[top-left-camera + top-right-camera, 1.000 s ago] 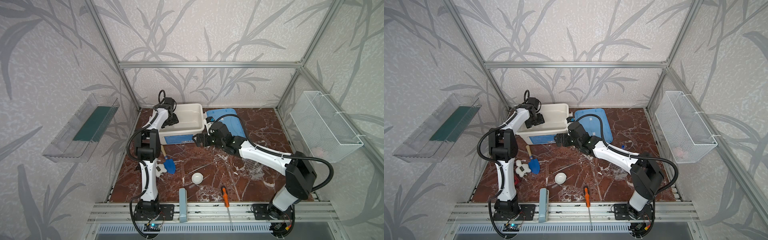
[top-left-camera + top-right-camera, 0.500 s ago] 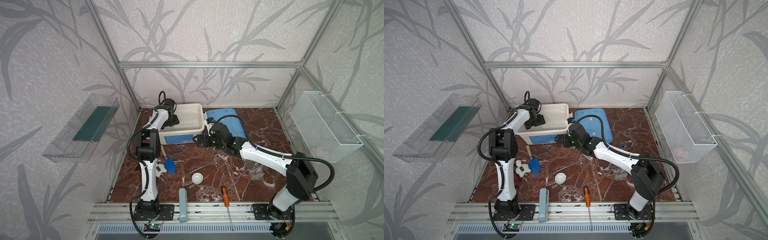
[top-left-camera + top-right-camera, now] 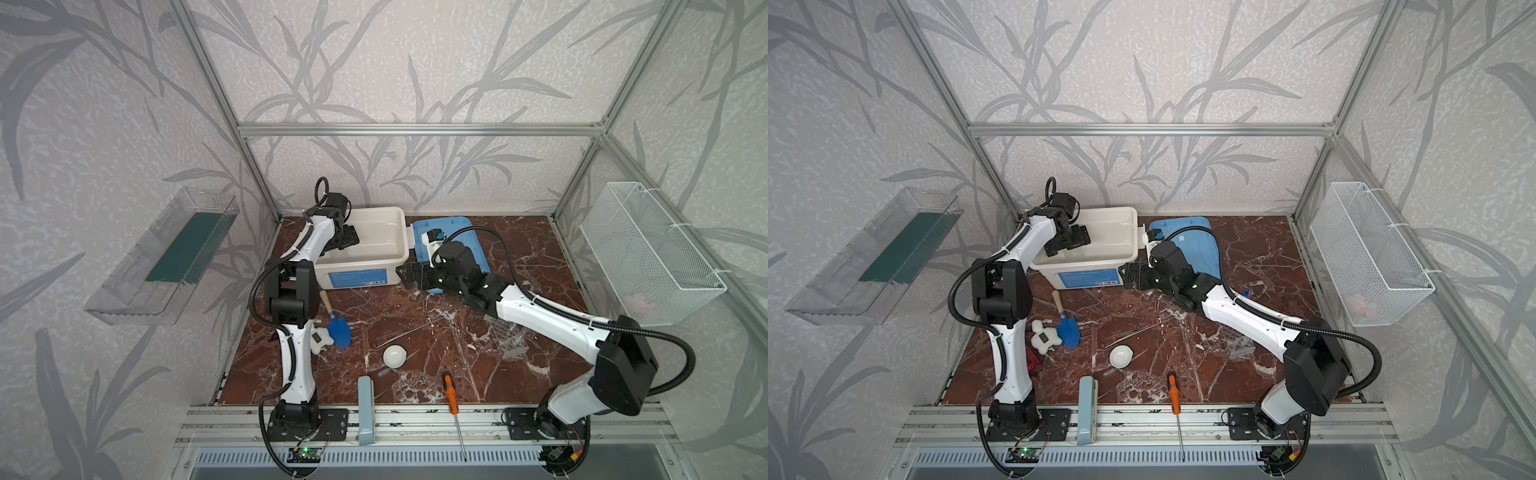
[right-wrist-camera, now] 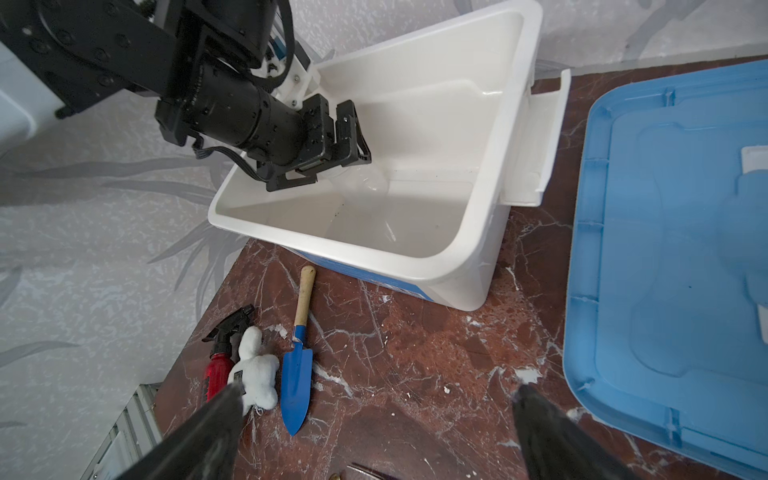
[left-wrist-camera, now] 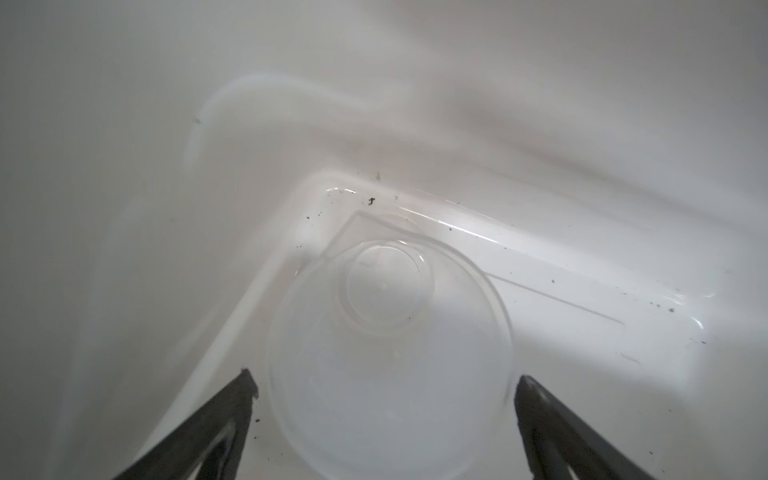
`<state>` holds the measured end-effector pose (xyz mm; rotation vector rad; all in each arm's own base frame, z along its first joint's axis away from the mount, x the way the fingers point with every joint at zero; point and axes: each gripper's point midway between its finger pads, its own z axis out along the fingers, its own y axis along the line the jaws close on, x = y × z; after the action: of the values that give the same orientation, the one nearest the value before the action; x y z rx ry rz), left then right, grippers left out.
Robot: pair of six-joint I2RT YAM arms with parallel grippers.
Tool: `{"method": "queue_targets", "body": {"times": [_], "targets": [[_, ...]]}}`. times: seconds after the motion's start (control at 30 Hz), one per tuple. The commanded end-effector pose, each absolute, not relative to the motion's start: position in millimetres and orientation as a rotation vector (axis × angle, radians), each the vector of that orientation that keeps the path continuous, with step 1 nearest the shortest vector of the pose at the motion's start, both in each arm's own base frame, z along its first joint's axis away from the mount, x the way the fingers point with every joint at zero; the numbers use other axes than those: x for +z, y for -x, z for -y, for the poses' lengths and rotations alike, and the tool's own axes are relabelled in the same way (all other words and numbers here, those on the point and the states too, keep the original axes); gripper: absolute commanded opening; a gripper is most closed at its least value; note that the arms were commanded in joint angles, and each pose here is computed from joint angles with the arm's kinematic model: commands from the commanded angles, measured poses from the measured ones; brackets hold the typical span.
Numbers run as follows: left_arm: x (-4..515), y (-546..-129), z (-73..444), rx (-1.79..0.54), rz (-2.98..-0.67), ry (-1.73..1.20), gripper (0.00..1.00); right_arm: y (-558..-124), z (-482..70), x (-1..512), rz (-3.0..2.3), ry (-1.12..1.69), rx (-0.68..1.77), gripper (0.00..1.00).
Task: Organize the chemistry lab equipment
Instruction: 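Release the cup and lift the left gripper while the right gripper draws back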
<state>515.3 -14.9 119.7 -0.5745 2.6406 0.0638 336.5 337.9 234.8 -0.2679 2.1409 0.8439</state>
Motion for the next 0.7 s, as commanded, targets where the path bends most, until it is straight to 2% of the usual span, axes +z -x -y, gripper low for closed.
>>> {"method": "queue_targets", "body": {"times": [0.0,0.27,0.5,0.67], "targets": [[192,-510,19,-0.012,-2.537,0.535,0.99,-332,-328,249,-2.114,0.288,0.824,1.0],[266,-475,38,-0.109,-2.459,0.418,0.99,-302,-315,265,-2.129,0.481,0.797,0.99],[326,-415,62,-0.117,-2.359,0.229,0.99,-265,-275,261,-2.166,0.553,0.713,0.99],[347,-363,87,-0.183,-2.354,0.071,0.99,-240,-250,243,-2.205,0.558,0.69,0.99]]}}
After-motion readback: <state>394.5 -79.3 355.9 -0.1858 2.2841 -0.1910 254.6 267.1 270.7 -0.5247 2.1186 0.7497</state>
